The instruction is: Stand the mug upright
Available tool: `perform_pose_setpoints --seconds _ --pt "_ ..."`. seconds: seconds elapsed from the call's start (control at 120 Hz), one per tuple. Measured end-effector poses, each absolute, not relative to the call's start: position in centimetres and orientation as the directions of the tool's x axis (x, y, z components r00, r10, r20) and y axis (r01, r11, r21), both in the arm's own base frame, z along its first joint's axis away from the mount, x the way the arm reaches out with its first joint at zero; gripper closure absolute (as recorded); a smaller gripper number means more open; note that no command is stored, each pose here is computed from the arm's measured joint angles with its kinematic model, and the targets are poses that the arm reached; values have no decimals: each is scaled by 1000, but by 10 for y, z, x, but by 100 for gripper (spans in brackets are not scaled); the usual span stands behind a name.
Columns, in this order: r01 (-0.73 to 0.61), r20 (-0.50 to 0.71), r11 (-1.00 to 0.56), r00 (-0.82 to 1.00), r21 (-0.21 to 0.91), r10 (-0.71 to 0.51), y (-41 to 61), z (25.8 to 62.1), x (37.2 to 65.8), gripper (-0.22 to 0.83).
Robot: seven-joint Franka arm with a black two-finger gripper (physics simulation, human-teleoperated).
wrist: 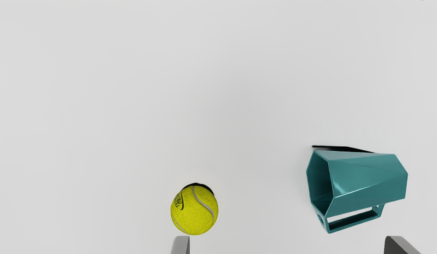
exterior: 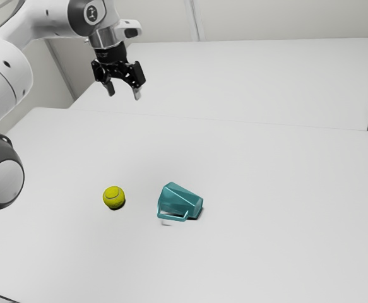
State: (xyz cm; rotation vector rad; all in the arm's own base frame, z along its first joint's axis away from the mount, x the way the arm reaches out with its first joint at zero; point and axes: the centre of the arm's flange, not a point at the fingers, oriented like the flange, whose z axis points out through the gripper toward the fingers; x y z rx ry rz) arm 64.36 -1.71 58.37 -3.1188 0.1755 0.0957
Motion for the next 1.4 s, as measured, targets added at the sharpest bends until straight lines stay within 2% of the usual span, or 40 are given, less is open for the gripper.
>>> perform_pose_setpoints --seconds 0.233,0.308,0.417,0.483,0.617,0.725,0.967,1.4 --pt "-142 -53 -990 989 -5 -141 -23 582 644 0" --pt "-146 -87 -989 985 32 -148 -27 557 639 0" --pt "-85 -157 -982 981 166 -111 -16 494 620 0" --pt "-36 -170 -966 982 257 -82 -13 467 603 0" --pt "37 -166 -915 986 401 -33 -16 432 573 0" --pt "63 -148 -883 989 466 -8 -20 411 564 0" --pt "58 -121 -841 993 537 -9 -24 354 561 0" --pt "-21 -59 -787 996 617 -73 -26 303 553 0"
